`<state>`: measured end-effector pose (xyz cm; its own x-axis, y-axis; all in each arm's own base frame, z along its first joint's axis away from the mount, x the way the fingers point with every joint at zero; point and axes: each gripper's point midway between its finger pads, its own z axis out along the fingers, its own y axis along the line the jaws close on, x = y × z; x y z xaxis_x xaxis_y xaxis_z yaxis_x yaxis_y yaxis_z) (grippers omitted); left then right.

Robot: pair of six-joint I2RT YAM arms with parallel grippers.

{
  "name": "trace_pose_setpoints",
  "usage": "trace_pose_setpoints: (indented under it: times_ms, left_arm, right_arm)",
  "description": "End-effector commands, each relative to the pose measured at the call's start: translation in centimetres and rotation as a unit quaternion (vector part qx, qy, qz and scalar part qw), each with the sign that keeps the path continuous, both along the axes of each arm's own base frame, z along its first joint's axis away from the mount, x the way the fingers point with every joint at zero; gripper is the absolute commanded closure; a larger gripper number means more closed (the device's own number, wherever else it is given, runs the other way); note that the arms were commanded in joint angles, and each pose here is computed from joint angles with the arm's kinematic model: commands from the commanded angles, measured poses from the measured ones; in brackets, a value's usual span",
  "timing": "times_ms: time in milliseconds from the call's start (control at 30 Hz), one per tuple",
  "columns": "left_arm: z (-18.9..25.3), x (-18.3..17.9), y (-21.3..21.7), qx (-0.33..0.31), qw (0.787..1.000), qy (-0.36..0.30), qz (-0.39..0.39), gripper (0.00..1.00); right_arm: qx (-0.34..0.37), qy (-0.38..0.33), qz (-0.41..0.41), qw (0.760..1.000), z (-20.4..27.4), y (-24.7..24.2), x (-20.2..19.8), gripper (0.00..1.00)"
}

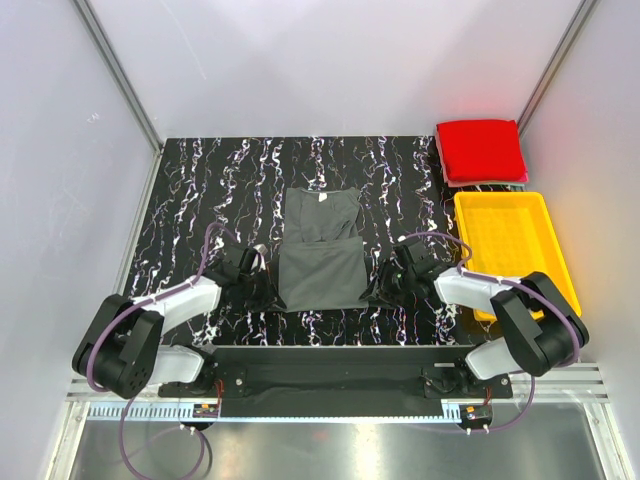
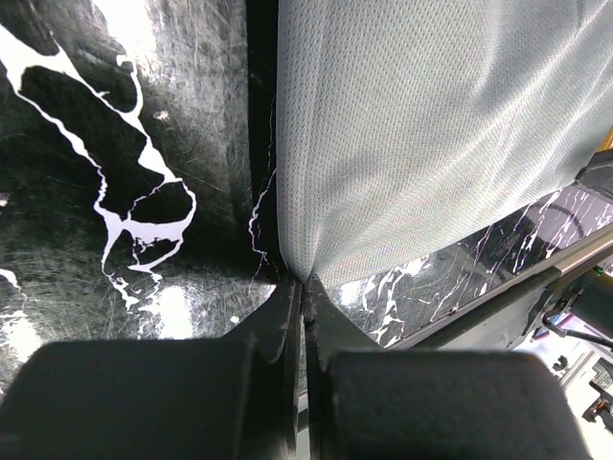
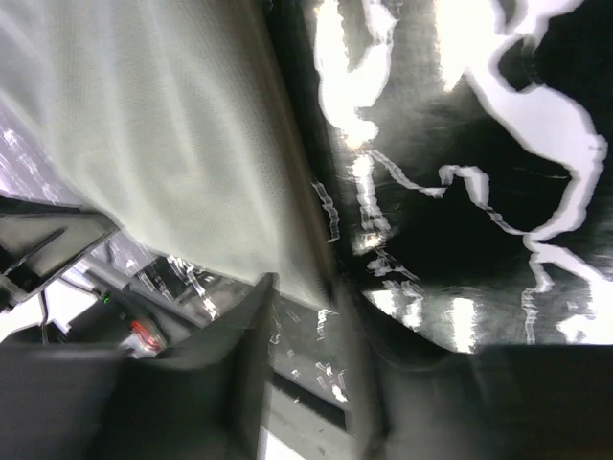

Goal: Fold and stack the t-shirts
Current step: Fold the tshirt

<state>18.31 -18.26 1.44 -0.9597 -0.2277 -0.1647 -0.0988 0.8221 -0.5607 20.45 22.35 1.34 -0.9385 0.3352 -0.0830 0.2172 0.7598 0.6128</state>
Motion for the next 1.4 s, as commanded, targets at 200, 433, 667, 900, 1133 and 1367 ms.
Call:
trace_pose_setpoints:
  times_ms: [200,433,667,900,1133,1367]
  left_arm:
    - [-0.2,-0.4,0.2,0.010,1.000,-0.004,-0.016,1.00]
    - [2.8,-1.1,-0.1,0.011,1.000,-0.019,-0.015,1.00]
    - [4.9,-3.1,-0.8,-0.003,0.999,-0.027,-0.032,1.00]
    - [7.6,-3.9,-1.3,-0.020,0.998,-0.044,-0.029,1.00]
    - [9.7,-2.0,-1.3,0.000,0.998,-0.069,-0.013,1.00]
    - [13.4,2.0,-2.1,0.012,0.994,-0.104,-0.004,1.00]
  right_arm:
    - [-0.162,0.069,-0.010,0.984,-6.0,-6.2,-5.1,1.00]
    - [-0.145,0.039,-0.005,0.989,-2.9,-5.8,-6.0,1.00]
    - [-0.133,0.016,-0.003,0.991,-0.1,-5.9,-7.4,1.00]
    - [-0.101,-0.022,-0.014,0.995,4.3,-5.5,-7.9,1.00]
    - [-0.102,-0.058,-0.007,0.993,6.5,-5.1,-6.5,1.00]
    - [-0.147,-0.105,-0.013,0.983,9.5,-5.4,-3.5,1.00]
